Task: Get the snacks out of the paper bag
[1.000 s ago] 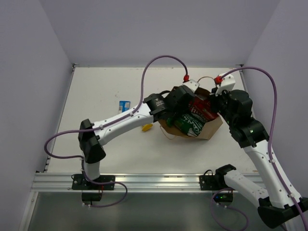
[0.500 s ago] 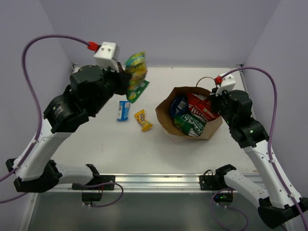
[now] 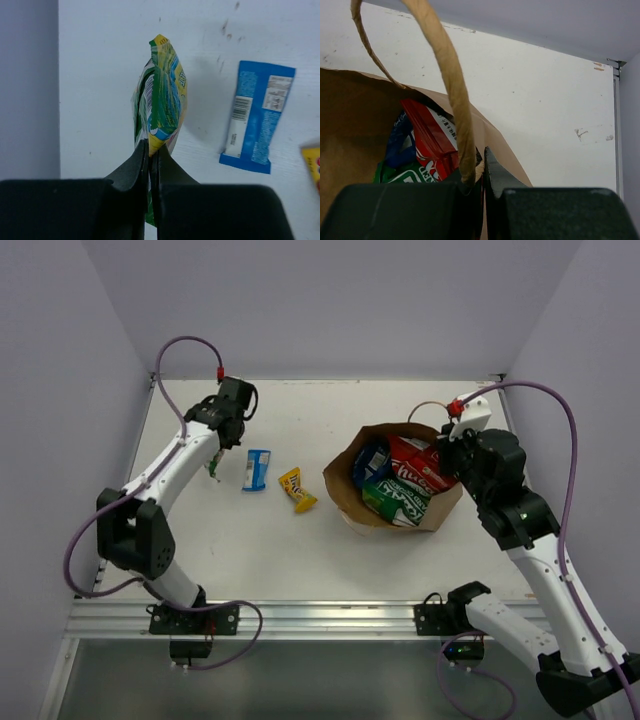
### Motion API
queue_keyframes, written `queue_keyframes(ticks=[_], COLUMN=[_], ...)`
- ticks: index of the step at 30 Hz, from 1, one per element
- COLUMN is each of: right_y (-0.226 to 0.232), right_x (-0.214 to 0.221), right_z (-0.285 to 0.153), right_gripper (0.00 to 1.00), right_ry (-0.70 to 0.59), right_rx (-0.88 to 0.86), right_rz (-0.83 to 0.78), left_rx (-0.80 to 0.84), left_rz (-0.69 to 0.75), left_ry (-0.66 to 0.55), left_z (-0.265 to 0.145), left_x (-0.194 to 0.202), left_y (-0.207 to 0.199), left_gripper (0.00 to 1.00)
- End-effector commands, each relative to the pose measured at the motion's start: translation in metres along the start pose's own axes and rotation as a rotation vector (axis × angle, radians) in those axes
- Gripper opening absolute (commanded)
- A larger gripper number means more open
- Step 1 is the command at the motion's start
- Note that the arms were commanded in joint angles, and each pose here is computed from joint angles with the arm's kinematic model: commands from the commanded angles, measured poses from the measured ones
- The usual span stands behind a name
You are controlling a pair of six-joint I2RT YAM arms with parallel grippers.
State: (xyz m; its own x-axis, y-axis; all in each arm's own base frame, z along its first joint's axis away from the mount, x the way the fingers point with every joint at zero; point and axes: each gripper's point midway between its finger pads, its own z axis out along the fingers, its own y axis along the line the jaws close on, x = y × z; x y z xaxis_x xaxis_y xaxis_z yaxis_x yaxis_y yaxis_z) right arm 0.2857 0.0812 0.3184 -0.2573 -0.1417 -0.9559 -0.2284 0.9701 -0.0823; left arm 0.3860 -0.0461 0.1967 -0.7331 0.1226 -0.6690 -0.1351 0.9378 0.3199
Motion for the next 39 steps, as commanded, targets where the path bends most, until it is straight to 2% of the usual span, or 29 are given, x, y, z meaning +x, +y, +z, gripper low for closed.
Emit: queue_keyframes(ticks=[1,4,5,9,10,11,13,16,17,21,26,28,34,37,39], right_y=[-0.004,-0.005,-0.006,-0.005,-0.004,-0.003,-0.003,-0.003,-0.004,-0.003,-0.001,-0.001,0.000,0.000,0.000], right_x=[-0.026,-0.026,-0.026,-0.027,-0.027,-0.026,-0.025,-0.026,-0.027,-0.027,-0.027,-0.027,-0.028,-0.029,-0.029], right_z=[-0.007,-0.008,-0.008,-0.008,-0.008,-0.008,-0.007,-0.008,-0.009,-0.008,-0.008,-0.008,-0.009,-0.010,-0.011], right_gripper=[0.00,0.00,0.00,0.00,0.00,0.00,0.00,0.00,0.00,0.00,0.00,0.00,0.00,0.00,0.00], right_ry=[-0.107,-0.111,-0.112,-0.117,-0.116,-0.112,-0.109,-0.116,-0.118,-0.118,-0.112,-0.111,-0.111,-0.116,-0.117], right_rx=[0.016,0.018,0.021,0.018,0.015,0.012,0.010,0.012,0.012,0.010,-0.002,-0.005,-0.008,-0.008,-0.008], right_rz=[0.011,0.008,0.007,0.008,0.007,0.008,0.009,0.010,0.009,0.009,0.007,0.005,0.008,0.009,0.009], left_rx=[-0.089,-0.054,-0.028,0.061,0.089,0.100,0.142,0.304,0.406,0.642,0.906,0.993,1.176,1.197,1.187], left_rz=[0.013,0.038,0.038,0.006,-0.009,-0.016,-0.047,-0.110,-0.120,-0.116,-0.031,-0.001,0.095,0.149,0.154], left_ry=[0.012,0.085,0.098,0.102,0.103,0.106,0.089,0.013,-0.017,-0.258,-0.350,-0.388,-0.447,-0.447,-0.438], left_z=[0.030,0.055,0.058,0.057,0.054,0.051,0.034,-0.011,-0.032,-0.134,-0.224,-0.257,-0.328,-0.343,-0.338], left_x=[-0.003,0.015,0.018,0.021,0.020,0.019,0.010,-0.014,-0.023,-0.065,-0.063,-0.058,-0.042,-0.027,-0.023], left_y=[0.008,-0.012,-0.018,-0.036,-0.040,-0.041,-0.041,-0.052,-0.065,-0.091,-0.144,-0.165,-0.227,-0.256,-0.273], left_gripper=[0.04,0.20,0.22,0.51,0.67,0.75,0.85,0.87,0.87,0.88,0.86,0.83,0.77,0.73,0.69])
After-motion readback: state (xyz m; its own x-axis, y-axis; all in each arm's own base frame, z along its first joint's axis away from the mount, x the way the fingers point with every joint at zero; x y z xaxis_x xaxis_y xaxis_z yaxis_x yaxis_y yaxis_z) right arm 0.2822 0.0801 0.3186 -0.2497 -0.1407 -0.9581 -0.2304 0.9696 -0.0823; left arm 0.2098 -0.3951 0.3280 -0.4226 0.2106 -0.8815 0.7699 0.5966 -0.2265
